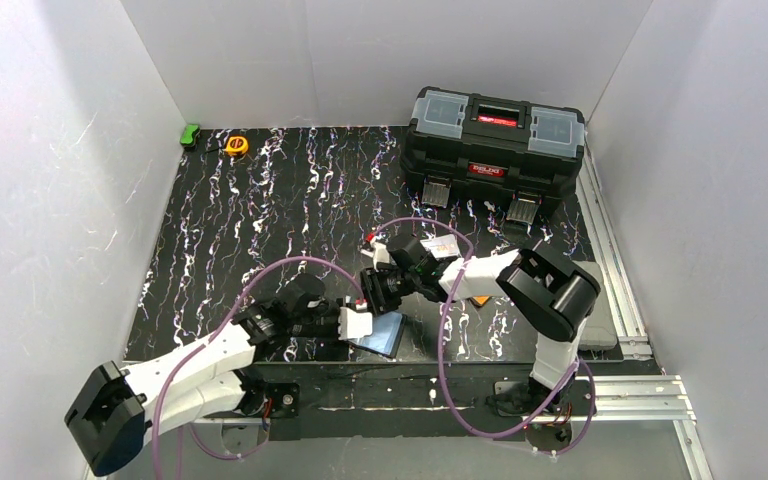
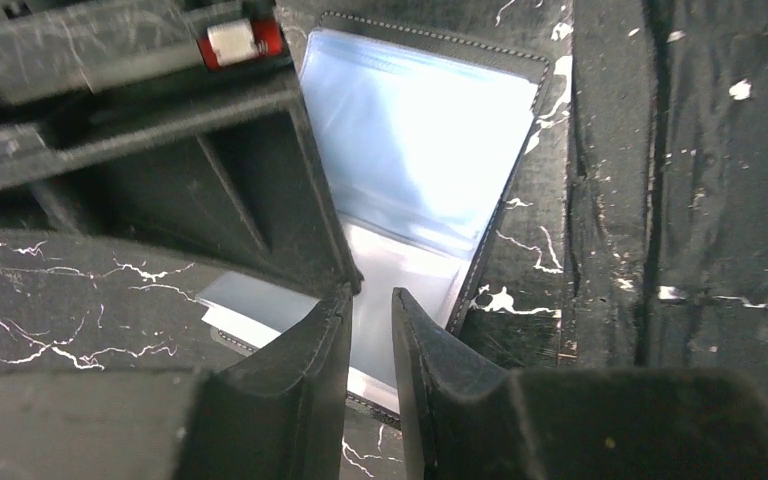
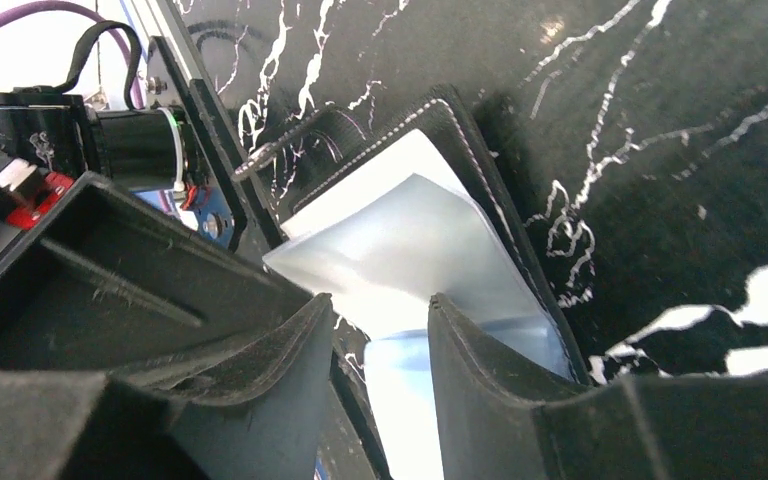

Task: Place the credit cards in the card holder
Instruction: Open the card holder at the center of the board.

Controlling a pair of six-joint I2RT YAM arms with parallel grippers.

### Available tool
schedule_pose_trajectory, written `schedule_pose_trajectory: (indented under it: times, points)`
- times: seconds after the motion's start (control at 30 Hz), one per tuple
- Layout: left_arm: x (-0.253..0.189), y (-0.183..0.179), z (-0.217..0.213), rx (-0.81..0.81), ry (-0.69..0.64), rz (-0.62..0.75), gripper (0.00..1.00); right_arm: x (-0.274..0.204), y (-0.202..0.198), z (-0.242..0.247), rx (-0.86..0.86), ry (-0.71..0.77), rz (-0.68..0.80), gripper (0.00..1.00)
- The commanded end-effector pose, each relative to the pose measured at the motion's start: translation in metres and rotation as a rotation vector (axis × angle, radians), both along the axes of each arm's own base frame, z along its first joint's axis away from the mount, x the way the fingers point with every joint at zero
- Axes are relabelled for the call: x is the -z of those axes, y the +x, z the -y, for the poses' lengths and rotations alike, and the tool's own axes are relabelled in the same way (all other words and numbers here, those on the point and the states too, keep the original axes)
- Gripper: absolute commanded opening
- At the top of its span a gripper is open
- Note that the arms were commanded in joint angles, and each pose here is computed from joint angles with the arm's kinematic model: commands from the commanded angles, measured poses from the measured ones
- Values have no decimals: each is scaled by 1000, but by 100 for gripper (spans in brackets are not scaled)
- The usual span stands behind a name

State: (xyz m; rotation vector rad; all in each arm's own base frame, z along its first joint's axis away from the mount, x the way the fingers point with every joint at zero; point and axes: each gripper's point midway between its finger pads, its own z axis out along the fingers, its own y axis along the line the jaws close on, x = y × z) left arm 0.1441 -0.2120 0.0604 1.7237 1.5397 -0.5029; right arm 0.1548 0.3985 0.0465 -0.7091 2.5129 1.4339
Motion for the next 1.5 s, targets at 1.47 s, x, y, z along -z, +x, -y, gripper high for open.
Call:
schedule_pose_trajectory:
  times: [1.47]
  points:
    - [41, -6, -24, 90, 241, 95, 11, -3, -15, 76, 132, -108, 49, 64]
